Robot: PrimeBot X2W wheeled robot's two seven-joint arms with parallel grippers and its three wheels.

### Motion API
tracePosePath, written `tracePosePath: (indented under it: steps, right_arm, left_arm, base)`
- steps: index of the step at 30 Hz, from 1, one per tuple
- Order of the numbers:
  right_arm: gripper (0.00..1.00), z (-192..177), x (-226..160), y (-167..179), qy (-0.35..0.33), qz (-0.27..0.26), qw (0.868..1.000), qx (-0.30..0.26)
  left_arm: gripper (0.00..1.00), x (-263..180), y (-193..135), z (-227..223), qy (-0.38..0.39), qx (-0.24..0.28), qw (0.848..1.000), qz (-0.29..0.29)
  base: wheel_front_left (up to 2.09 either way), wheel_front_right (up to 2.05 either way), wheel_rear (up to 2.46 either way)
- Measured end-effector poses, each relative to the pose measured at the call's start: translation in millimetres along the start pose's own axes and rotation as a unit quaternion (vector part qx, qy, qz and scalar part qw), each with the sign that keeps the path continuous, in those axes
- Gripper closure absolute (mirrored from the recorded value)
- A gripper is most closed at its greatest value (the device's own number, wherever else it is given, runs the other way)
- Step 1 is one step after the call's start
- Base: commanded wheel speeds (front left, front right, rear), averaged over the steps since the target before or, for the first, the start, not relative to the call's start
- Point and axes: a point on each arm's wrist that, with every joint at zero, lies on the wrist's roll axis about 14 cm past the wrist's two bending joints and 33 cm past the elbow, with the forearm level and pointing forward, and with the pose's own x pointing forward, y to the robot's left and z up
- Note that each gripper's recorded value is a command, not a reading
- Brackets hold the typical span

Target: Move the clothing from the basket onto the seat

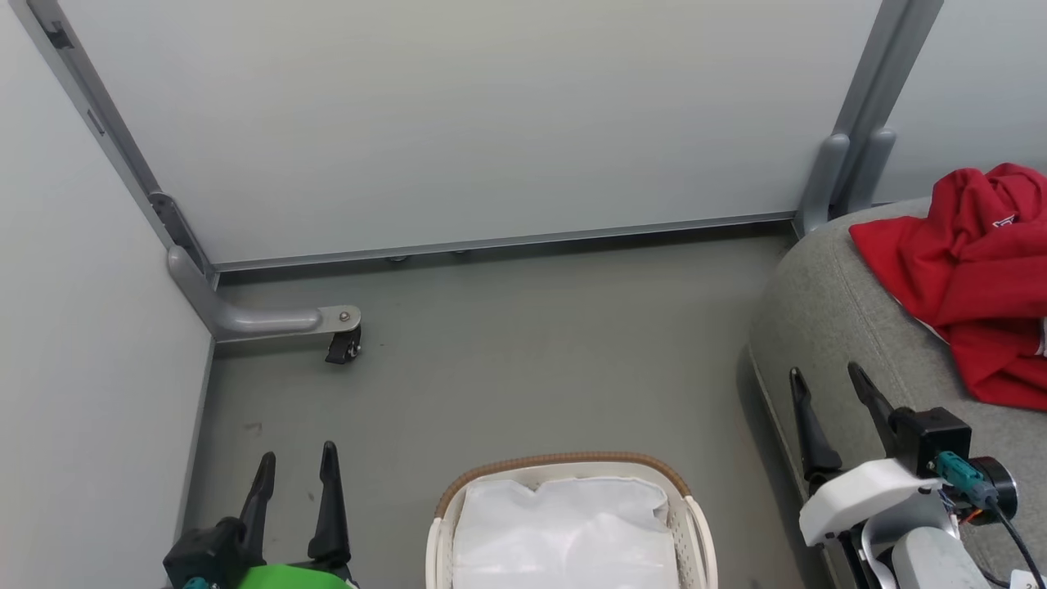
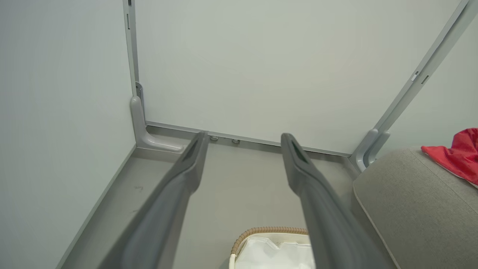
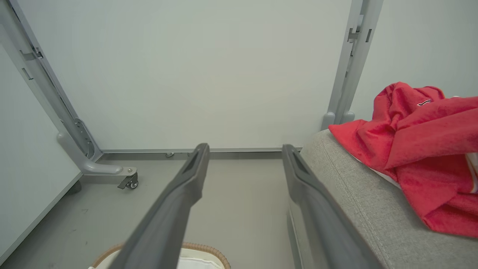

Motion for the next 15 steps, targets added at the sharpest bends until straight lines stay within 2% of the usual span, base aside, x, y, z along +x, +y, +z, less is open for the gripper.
tracePosePath:
  steps: [15]
  right_arm:
    - [0.00, -1, -13, 18, -0.001, 0.024, 1.000, 0.013]
  left_arm:
    - [0.00, -7, 5, -4, 0.005, 0.007, 1.000, 0.010]
  base:
    - [0.00, 0.00, 0.00]
